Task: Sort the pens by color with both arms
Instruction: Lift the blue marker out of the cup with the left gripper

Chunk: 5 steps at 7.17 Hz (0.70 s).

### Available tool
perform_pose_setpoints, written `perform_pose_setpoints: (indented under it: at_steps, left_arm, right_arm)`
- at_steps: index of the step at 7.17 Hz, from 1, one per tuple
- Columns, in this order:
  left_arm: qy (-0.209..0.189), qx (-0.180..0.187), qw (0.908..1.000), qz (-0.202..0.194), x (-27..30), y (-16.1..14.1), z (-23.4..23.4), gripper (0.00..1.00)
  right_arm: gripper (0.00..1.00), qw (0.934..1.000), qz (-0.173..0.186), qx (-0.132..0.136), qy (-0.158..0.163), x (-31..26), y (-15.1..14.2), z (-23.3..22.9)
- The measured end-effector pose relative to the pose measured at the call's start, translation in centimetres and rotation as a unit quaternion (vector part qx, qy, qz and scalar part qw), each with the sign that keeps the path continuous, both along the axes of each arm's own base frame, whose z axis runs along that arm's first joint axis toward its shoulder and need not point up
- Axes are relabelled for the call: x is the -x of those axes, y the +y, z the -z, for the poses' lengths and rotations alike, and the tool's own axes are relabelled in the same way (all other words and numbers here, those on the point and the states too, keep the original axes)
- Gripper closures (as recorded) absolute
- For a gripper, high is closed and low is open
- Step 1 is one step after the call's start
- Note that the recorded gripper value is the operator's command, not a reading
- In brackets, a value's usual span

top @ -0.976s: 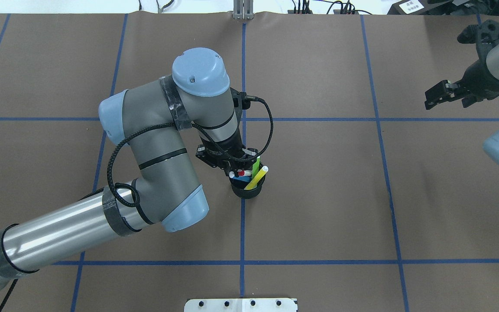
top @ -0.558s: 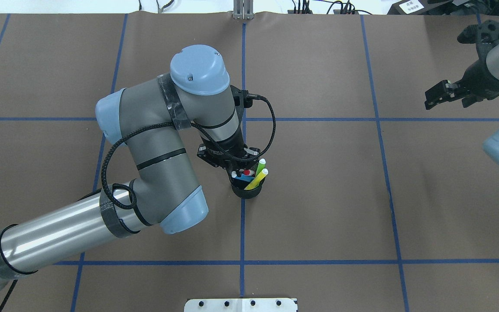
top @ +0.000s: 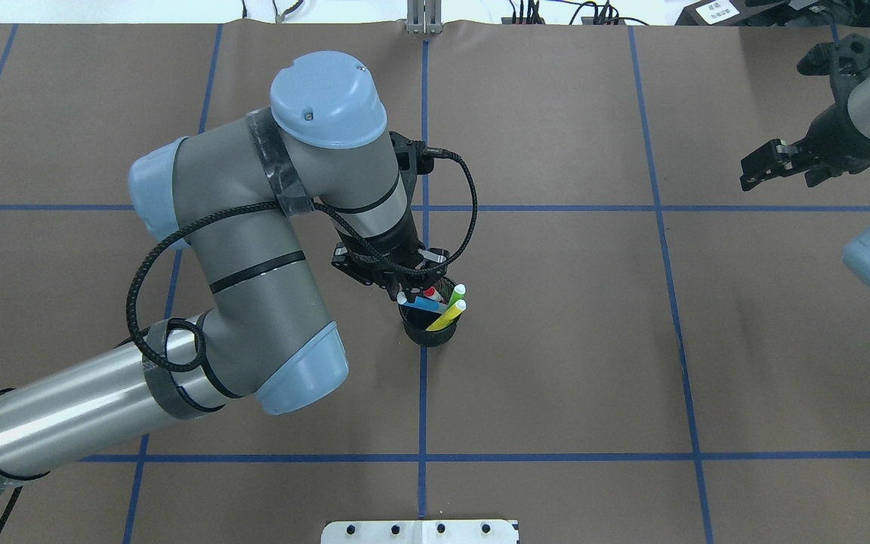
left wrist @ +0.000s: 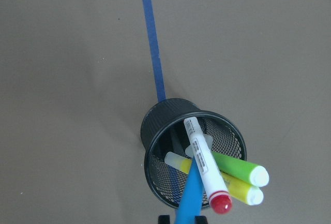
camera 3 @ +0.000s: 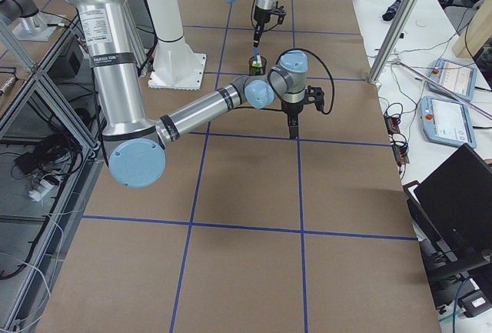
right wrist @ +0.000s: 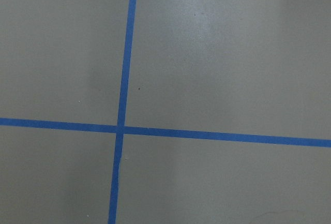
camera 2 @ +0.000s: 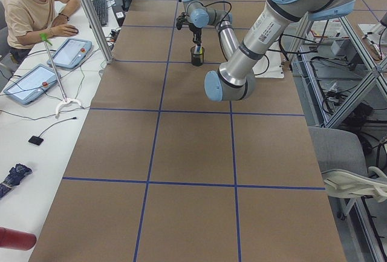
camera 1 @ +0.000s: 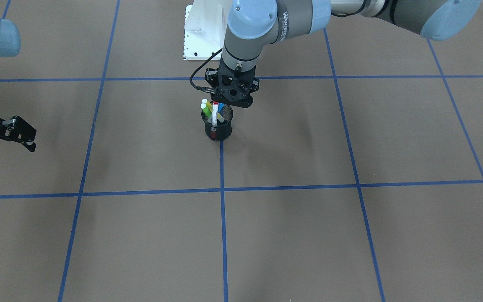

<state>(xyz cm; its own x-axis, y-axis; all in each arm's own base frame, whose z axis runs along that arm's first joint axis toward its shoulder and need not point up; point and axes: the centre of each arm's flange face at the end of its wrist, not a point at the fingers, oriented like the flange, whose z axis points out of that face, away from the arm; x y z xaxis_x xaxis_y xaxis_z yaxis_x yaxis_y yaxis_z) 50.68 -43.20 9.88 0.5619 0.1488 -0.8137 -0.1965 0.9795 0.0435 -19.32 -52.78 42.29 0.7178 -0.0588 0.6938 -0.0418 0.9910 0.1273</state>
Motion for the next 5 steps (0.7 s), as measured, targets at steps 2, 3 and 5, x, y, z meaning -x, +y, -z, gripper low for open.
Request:
perform_pose_setpoints:
  at_steps: [2, 3, 5]
  left_arm:
    - [-0.005, 0.001, 0.9999, 0.011, 2.7, 0.2, 1.1, 1.0]
    - [-0.002, 0.0, 0.9998, 0.018, 4.1, 0.1, 1.7, 1.0]
    - [0.01, -0.008, 0.9992, 0.039, 7.2, -0.8, 2.8, 1.0]
  right_arm:
    - [0.0, 1.0, 0.0, 0.0, 0.0, 0.0, 0.0, 0.0]
    - [0.0, 1.0, 0.0, 0.0, 0.0, 0.0, 0.0, 0.0]
    - [0.0, 1.0, 0.0, -0.001, -0.001, 0.0, 0.0, 0.1]
